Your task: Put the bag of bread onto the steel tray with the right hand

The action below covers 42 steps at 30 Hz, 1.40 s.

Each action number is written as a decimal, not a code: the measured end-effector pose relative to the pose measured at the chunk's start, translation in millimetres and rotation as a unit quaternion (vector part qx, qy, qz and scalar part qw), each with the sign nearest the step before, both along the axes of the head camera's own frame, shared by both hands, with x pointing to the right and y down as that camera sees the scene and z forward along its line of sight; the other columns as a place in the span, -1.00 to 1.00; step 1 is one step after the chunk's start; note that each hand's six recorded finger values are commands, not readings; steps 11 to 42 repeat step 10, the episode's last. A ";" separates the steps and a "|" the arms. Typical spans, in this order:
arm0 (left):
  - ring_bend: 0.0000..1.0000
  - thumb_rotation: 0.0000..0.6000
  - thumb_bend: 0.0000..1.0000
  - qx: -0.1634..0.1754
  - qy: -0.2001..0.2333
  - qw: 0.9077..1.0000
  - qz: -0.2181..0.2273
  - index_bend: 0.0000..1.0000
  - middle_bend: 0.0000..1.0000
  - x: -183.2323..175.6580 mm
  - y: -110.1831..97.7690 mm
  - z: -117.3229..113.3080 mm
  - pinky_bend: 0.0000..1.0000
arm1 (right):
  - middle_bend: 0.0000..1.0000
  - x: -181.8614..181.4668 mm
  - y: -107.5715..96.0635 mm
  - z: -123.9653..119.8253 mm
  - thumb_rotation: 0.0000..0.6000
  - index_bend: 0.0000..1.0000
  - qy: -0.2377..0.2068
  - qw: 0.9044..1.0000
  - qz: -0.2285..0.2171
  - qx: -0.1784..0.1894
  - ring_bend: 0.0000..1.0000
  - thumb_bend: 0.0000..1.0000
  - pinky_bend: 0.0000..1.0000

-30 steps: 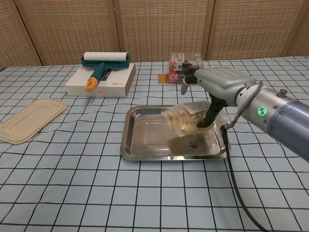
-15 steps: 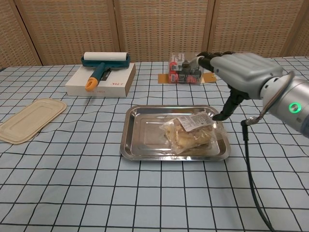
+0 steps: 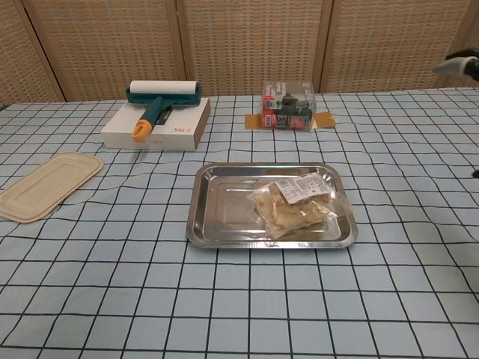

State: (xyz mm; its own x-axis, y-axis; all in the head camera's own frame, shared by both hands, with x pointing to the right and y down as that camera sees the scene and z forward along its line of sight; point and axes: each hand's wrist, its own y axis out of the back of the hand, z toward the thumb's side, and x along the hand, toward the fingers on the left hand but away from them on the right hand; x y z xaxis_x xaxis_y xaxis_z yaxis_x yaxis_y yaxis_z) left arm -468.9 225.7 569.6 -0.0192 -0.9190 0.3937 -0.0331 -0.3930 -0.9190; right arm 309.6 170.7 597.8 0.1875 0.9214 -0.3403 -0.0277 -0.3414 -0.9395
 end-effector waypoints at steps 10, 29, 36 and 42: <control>-1.00 1.00 -0.85 0.002 -0.005 1.000 0.001 -1.00 -1.00 -1.2 -0.7 2.8 -1.00 | -1.00 83.8 33.5 -2.8 1.00 -1.00 0.020 0.999 0.042 0.017 -1.00 -0.69 -1.00; -1.00 1.00 -0.85 0.002 -0.005 1.000 0.001 -1.00 -1.00 -1.2 -0.7 2.8 -1.00 | -1.00 83.8 33.5 -2.8 1.00 -1.00 0.020 0.999 0.042 0.017 -1.00 -0.69 -1.00; -1.00 1.00 -0.85 0.002 -0.005 1.000 0.001 -1.00 -1.00 -1.2 -0.7 2.8 -1.00 | -1.00 83.8 33.5 -2.8 1.00 -1.00 0.020 0.999 0.042 0.017 -1.00 -0.69 -1.00; -1.00 1.00 -0.85 0.002 -0.005 1.000 0.001 -1.00 -1.00 -1.2 -0.7 2.8 -1.00 | -1.00 83.8 33.5 -2.8 1.00 -1.00 0.020 0.999 0.042 0.017 -1.00 -0.69 -1.00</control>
